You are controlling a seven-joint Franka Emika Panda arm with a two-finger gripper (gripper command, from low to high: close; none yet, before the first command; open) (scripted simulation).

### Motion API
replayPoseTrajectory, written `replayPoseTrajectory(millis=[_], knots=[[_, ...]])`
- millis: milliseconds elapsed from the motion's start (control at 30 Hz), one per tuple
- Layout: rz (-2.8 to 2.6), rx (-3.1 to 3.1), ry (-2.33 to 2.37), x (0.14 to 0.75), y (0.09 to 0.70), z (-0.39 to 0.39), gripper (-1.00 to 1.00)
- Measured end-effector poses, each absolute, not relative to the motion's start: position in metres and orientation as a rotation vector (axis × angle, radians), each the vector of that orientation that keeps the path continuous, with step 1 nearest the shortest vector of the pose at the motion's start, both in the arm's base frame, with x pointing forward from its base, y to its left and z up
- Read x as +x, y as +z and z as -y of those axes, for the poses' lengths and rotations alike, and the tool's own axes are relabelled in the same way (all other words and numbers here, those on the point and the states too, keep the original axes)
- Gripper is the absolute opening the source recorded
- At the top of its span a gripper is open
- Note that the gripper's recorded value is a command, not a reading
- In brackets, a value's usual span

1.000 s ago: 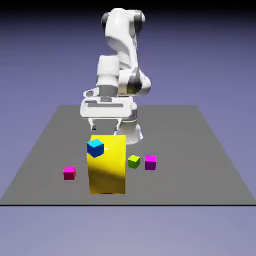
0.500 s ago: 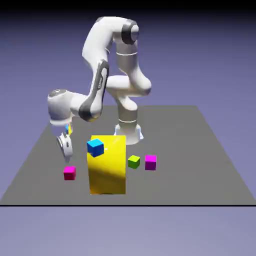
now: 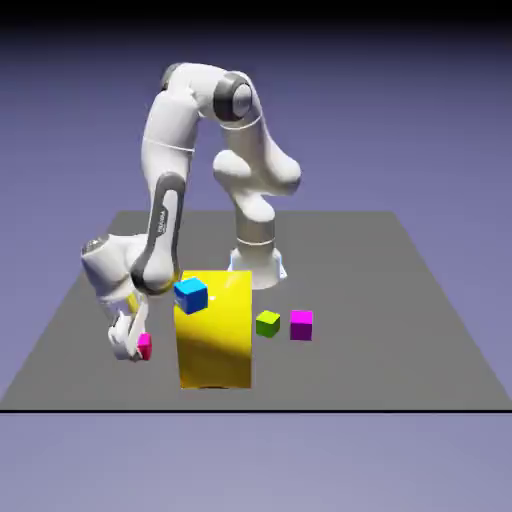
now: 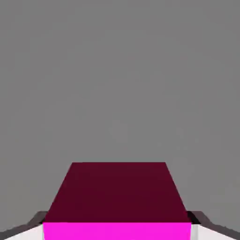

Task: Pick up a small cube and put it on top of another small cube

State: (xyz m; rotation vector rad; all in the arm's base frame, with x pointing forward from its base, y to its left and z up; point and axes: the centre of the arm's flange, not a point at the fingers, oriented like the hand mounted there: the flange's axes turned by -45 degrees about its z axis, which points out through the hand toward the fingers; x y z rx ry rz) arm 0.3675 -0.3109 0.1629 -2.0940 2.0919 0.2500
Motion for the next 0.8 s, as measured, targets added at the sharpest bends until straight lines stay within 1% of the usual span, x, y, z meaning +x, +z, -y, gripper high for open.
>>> replayPoseTrajectory(millis=[100, 133, 267, 400, 600, 667, 800], knots=[[-2.144, -1.986, 0.204, 0.359, 0.198, 0.335, -1.0], [-2.101, -2.003, 0.201, 0.372, 0.213, 0.333, -1.0], [-1.876, -2.175, 0.235, 0.428, 0.275, 0.297, -1.0], [-1.662, -2.356, 0.268, 0.471, 0.342, 0.25, -1.0], [-1.398, -2.624, 0.304, 0.498, 0.448, 0.175, -1.0], [-1.317, -2.714, 0.327, 0.506, 0.449, 0.144, -1.0], [-1.275, -2.738, 0.33, 0.502, 0.382, 0.119, -1.0]])
